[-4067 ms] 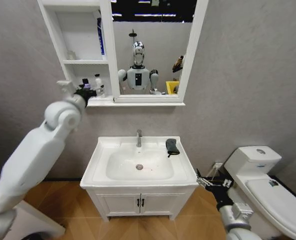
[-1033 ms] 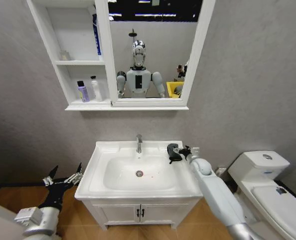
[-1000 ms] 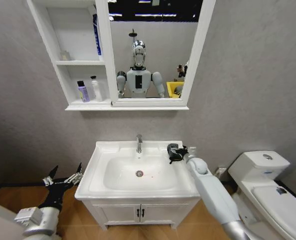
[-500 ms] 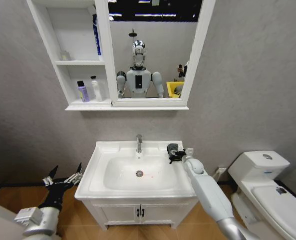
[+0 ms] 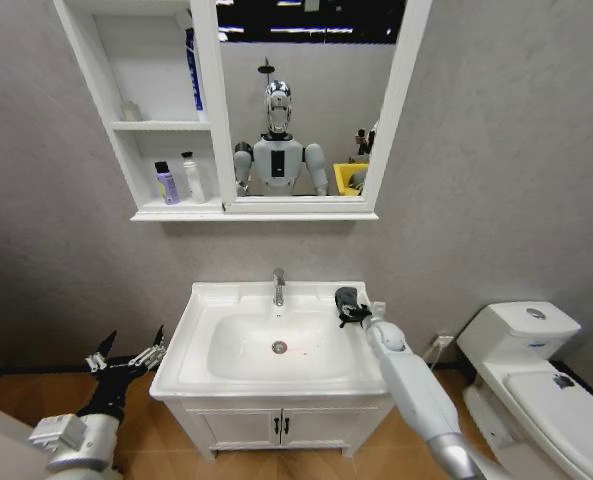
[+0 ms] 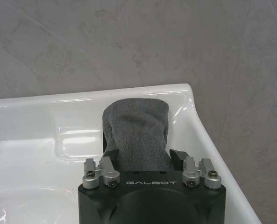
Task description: Move facial cleanser and shampoo from washbasin to cabinet, then wipe washbasin with towel.
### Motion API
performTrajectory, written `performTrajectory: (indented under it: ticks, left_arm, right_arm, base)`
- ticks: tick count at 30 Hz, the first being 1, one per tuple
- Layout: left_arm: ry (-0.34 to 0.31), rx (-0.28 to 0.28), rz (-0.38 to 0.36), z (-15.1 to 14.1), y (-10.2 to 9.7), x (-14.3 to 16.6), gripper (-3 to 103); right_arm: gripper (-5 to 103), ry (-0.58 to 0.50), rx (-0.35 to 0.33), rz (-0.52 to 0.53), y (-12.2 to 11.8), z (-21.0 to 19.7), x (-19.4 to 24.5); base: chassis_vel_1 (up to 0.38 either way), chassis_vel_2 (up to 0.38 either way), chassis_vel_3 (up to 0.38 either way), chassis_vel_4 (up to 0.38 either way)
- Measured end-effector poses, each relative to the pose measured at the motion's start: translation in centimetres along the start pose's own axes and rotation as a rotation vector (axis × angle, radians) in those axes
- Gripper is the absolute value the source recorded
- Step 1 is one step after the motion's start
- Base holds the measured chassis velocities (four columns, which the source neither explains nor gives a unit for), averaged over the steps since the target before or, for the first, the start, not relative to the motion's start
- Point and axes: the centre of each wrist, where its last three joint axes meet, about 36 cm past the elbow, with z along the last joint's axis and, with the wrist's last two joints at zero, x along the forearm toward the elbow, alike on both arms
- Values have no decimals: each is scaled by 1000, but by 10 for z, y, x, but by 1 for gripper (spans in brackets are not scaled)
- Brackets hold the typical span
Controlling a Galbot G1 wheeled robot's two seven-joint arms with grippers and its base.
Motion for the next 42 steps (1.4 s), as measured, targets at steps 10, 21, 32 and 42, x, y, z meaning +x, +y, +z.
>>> performTrajectory:
  ticks: [10,21,32,42]
  left_arm:
    - [0,0,0,0,0,0,100]
    - [0,0,0,0,0,0,100]
    - [0,0,0,0,0,0,100]
    - [0,0,0,0,0,0,100]
  right_arm:
    - [24,-4,-7,-3,-3,-1,-1]
    - [2,-27,-41,-34,8,-7,13]
    - [2,62,0,-53,111,16,115]
    - [2,272,-75,-1,116,41,101]
  base:
    - [0,0,0,0]
    - [0,0,0,0]
    - [0,0,0,0]
    - [0,0,0,0]
